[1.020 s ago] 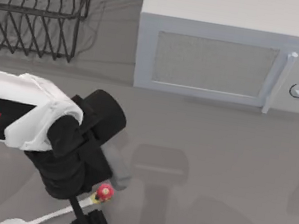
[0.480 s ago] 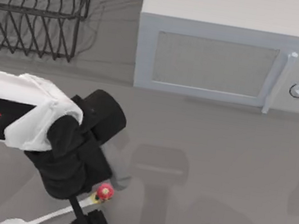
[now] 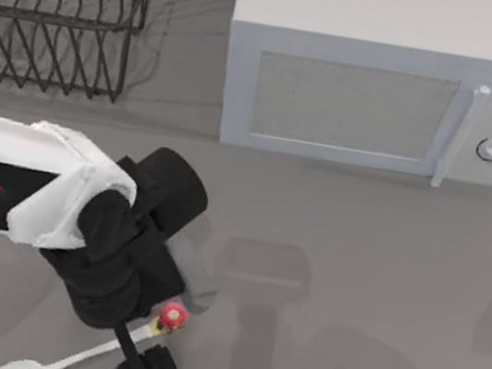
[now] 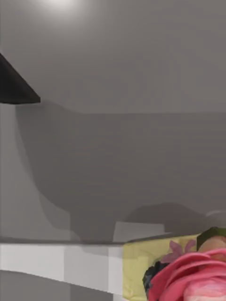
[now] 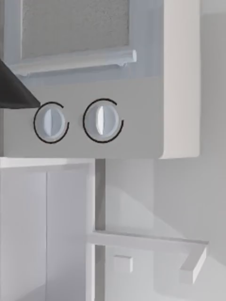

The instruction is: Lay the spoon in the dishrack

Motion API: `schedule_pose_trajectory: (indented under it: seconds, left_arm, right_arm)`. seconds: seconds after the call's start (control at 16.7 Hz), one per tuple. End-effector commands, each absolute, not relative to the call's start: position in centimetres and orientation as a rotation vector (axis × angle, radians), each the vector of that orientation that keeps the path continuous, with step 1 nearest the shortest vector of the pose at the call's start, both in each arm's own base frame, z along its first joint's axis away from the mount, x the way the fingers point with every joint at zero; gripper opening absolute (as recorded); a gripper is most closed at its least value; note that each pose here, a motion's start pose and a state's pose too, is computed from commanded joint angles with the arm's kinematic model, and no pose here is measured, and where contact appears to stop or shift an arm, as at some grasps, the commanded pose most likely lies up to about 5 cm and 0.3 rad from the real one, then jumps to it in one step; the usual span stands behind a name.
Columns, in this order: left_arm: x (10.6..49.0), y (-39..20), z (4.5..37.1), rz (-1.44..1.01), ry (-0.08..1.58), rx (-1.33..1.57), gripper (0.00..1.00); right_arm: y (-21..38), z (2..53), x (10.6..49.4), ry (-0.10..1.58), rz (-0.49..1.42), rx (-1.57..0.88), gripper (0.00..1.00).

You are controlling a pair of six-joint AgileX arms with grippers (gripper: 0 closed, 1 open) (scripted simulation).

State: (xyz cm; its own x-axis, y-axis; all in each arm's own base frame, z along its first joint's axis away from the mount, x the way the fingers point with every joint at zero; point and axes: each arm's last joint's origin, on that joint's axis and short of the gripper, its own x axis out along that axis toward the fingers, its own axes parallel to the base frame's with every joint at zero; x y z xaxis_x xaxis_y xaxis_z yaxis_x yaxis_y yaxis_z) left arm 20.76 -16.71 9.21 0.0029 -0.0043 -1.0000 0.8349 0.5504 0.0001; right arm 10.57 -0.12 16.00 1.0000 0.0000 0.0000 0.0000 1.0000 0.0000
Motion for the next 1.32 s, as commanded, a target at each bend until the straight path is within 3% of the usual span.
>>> schedule_pose_trajectory:
  seconds: [0.42,1.02,1.32]
  left_arm:
    - [21.8,-17.8,13.9,-0.790,1.387,0.757,0.00]
    - [21.4,-17.3,29.5,-0.784,1.415,0.759,0.00]
    - [20.9,-16.8,31.4,-0.781,1.393,0.749,0.00]
  right_arm:
    - [-0.1,16.0,10.6,0.000,0.000,0.000,1.00]
    - [-0.1,16.0,10.6,0.000,0.000,0.000,1.00]
    - [-0.1,16.0,10.6,0.000,0.000,0.000,1.00]
